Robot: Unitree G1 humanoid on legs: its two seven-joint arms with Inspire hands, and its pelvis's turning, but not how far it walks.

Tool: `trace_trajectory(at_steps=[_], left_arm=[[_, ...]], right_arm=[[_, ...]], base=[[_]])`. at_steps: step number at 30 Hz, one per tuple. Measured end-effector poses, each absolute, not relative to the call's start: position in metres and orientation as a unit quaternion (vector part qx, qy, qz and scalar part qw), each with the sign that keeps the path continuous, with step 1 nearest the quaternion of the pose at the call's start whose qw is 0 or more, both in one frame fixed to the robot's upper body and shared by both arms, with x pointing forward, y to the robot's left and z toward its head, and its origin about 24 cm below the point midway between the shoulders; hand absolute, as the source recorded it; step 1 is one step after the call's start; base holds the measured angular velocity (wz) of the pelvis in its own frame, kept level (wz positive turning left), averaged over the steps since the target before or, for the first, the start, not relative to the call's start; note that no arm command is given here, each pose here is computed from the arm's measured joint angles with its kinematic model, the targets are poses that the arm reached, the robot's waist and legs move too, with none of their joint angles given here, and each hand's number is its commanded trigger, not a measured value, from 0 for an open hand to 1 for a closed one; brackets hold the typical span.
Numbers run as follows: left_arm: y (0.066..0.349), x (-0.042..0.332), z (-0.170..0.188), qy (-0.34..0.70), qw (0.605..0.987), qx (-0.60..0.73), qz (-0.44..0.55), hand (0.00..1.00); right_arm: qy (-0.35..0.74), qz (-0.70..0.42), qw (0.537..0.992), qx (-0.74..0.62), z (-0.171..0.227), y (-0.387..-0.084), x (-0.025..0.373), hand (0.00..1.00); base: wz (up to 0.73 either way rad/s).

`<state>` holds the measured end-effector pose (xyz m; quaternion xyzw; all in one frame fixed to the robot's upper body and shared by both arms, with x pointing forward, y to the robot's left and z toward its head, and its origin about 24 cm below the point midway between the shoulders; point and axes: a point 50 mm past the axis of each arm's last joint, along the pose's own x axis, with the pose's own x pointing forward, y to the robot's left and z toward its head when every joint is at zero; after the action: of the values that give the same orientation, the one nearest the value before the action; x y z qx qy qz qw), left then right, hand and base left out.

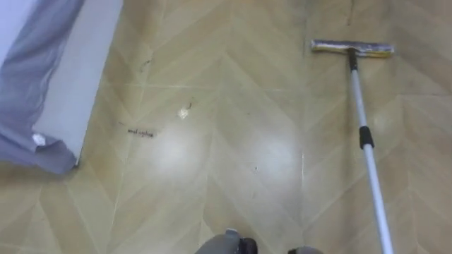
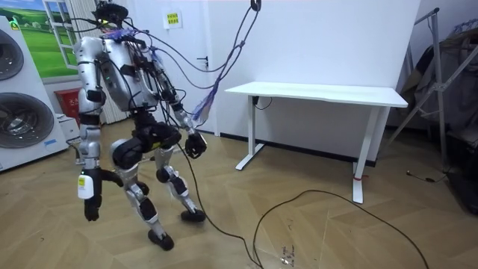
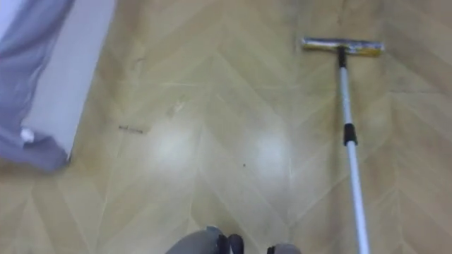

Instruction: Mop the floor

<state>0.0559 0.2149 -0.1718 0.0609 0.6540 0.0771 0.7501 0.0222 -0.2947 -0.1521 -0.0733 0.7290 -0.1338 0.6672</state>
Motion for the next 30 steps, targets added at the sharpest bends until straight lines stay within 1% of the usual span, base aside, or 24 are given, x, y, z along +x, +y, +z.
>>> trace_trajectory(at_steps=[3,5,8,11,12,13,14,15,16,18,19,20,22,23,24,26,27,28,30], left_arm=[[0.219,0.051,-0.172,0.661,0.742,0.070,0.091,0.00],[0.217,0.052,-0.172,0.658,0.744,0.062,0.095,0.00],[0.228,0.054,-0.169,0.659,0.742,0.046,0.119,0.00],[0.255,0.059,-0.161,0.645,0.748,0.053,0.150,0.00],[0.258,0.058,-0.160,0.644,0.747,0.058,0.152,0.00],[0.262,0.055,-0.159,0.646,0.745,0.068,0.151,0.00],[0.262,0.052,-0.159,0.649,0.743,0.068,0.151,0.00],[0.262,0.049,-0.159,0.652,0.741,0.067,0.150,0.00],[0.260,0.044,-0.159,0.654,0.739,0.066,0.147,0.00],[0.258,0.046,-0.160,0.653,0.743,0.064,0.134,0.00],[0.256,0.050,-0.160,0.649,0.749,0.061,0.122,0.00],[0.254,0.052,-0.160,0.648,0.750,0.061,0.116,0.00],[0.247,0.053,-0.162,0.654,0.749,0.059,0.094,0.00],[0.244,0.053,-0.163,0.655,0.748,0.054,0.091,0.00],[0.241,0.052,-0.164,0.659,0.746,0.054,0.084,0.00],[0.231,0.056,-0.166,0.658,0.748,0.050,0.075,0.00],[0.228,0.055,-0.167,0.660,0.746,0.050,0.072,0.00],[0.225,0.063,-0.167,0.653,0.752,0.052,0.066,0.00],[0.223,0.076,-0.165,0.633,0.770,0.052,0.065,0.00]], right_arm=[[0.721,-0.104,0.680,-0.081,-0.158,-0.277,0.036,1.00],[0.722,-0.109,0.679,-0.078,-0.157,-0.277,0.044,1.00],[0.689,-0.120,0.710,-0.086,-0.142,-0.289,0.100,1.00],[0.587,-0.137,0.791,-0.100,-0.095,-0.316,0.190,1.00],[0.573,-0.140,0.801,-0.105,-0.088,-0.320,0.199,1.00],[0.538,-0.137,0.823,-0.120,-0.071,-0.325,0.222,1.00],[0.516,-0.138,0.836,-0.122,-0.060,-0.327,0.236,1.00],[0.514,-0.140,0.839,-0.113,-0.058,-0.328,0.238,1.00],[0.519,-0.140,0.838,-0.092,-0.061,-0.326,0.236,1.00],[0.529,-0.146,0.833,-0.068,-0.071,-0.329,0.219,1.00],[0.544,-0.153,0.823,-0.056,-0.082,-0.330,0.200,1.00],[0.553,-0.157,0.817,-0.047,-0.089,-0.329,0.189,1.00],[0.607,-0.174,0.775,-0.012,-0.118,-0.324,0.131,1.00],[0.626,-0.179,0.759,-0.007,-0.124,-0.323,0.113,1.00],[0.659,-0.179,0.731,-0.010,-0.132,-0.320,0.085,1.00],[0.693,-0.178,0.698,-0.036,-0.140,-0.320,0.040,1.00],[0.699,-0.176,0.692,-0.040,-0.141,-0.318,0.030,1.00],[0.714,-0.173,0.676,-0.050,-0.143,-0.317,0.011,1.00],[0.731,-0.173,0.659,-0.052,-0.146,-0.310,-0.008,1.00]], base=[[-0.36],[0.34],[0.17],[0.26],[0.16],[0.17],[0.21],[0.29],[0.64],[1.00],[0.87],[0.96],[0.93],[0.44],[-0.22],[-0.40],[0.00],[0.17],[-0.16]])
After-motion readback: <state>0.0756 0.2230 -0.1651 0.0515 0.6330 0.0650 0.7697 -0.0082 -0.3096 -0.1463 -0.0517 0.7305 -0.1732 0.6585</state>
